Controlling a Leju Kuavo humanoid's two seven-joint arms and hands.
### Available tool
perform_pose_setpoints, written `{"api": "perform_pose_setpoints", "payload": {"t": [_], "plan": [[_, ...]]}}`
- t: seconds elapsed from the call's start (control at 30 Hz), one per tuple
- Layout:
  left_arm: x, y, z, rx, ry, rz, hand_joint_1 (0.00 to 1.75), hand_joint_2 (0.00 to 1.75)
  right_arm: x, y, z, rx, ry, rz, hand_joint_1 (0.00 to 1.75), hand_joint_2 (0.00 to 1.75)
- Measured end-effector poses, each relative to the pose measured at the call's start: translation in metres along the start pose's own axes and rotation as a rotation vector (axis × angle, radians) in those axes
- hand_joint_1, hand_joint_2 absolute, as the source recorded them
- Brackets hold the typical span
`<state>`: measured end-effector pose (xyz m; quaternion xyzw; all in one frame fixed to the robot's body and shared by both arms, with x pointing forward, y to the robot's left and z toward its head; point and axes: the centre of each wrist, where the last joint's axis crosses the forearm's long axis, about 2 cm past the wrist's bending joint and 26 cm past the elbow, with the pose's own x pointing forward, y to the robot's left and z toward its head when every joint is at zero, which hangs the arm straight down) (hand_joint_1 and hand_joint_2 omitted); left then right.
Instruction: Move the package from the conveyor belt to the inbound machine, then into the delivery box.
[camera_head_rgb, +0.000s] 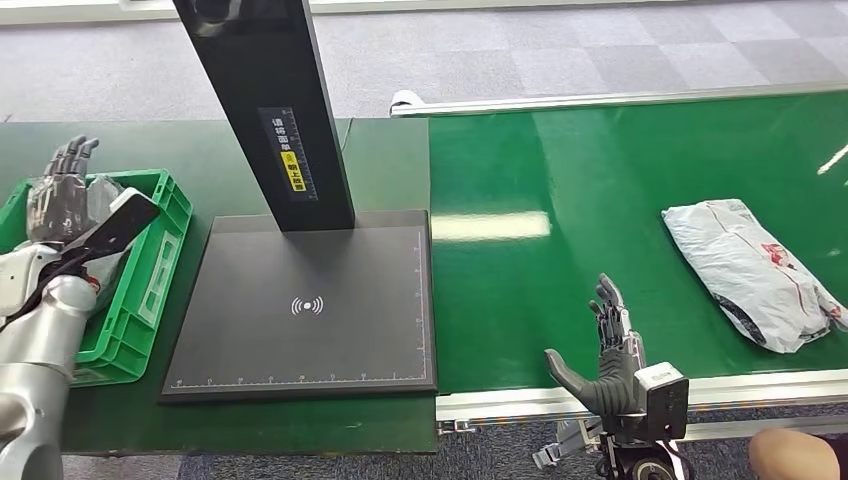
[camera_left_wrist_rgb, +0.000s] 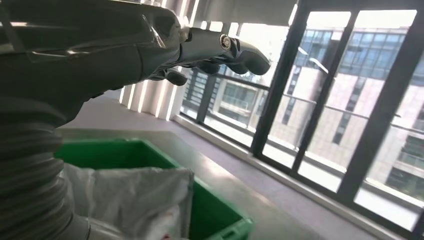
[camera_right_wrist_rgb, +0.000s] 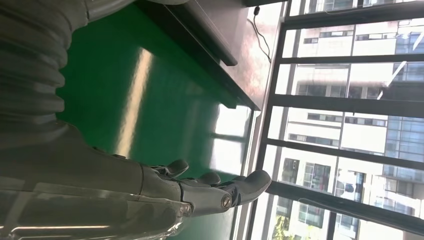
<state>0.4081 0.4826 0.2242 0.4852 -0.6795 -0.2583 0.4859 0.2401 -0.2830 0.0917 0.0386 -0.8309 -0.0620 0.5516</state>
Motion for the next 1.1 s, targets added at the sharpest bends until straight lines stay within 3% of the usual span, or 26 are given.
{"api": "perform_pose_setpoints", "payload": {"t": [0.23,0.4,0.47,0.57,0.67,0.77,0.9,1.1], "plan": [[0.042,-0.007,0.008,-0.016,-0.15,0.17,0.0,1.75,-0.001,-0.002,0.004,-0.005,0.01,0.003,0.0,1.75],[0.047,-0.006,0.009,-0.011,-0.169,0.175,0.0,1.75,-0.001,-0.002,0.005,-0.006,0.01,0.004,0.0,1.75],[0.053,-0.008,0.014,-0.02,-0.216,0.267,0.0,1.75,-0.001,-0.002,0.005,-0.006,0.011,0.005,0.0,1.75],[0.077,-0.028,0.044,-0.04,-0.357,0.621,0.0,1.75,-0.001,-0.002,0.004,-0.002,0.015,0.006,0.0,1.75],[0.103,-0.059,0.084,-0.056,-0.397,0.893,0.0,1.75,-0.002,0.0,0.001,0.007,0.031,0.005,0.0,1.75],[0.131,-0.082,0.119,-0.076,-0.4,1.116,0.0,1.75,-0.004,0.004,-0.002,0.021,0.049,0.006,0.0,1.75],[0.161,-0.101,0.148,-0.118,-0.369,1.352,0.0,1.75,-0.008,0.01,-0.003,0.056,0.081,0.012,0.0,1.75],[0.194,-0.128,0.184,-0.173,-0.308,1.509,0.0,1.75,-0.012,0.025,-0.002,0.131,0.107,-0.007,0.0,1.75]]}}
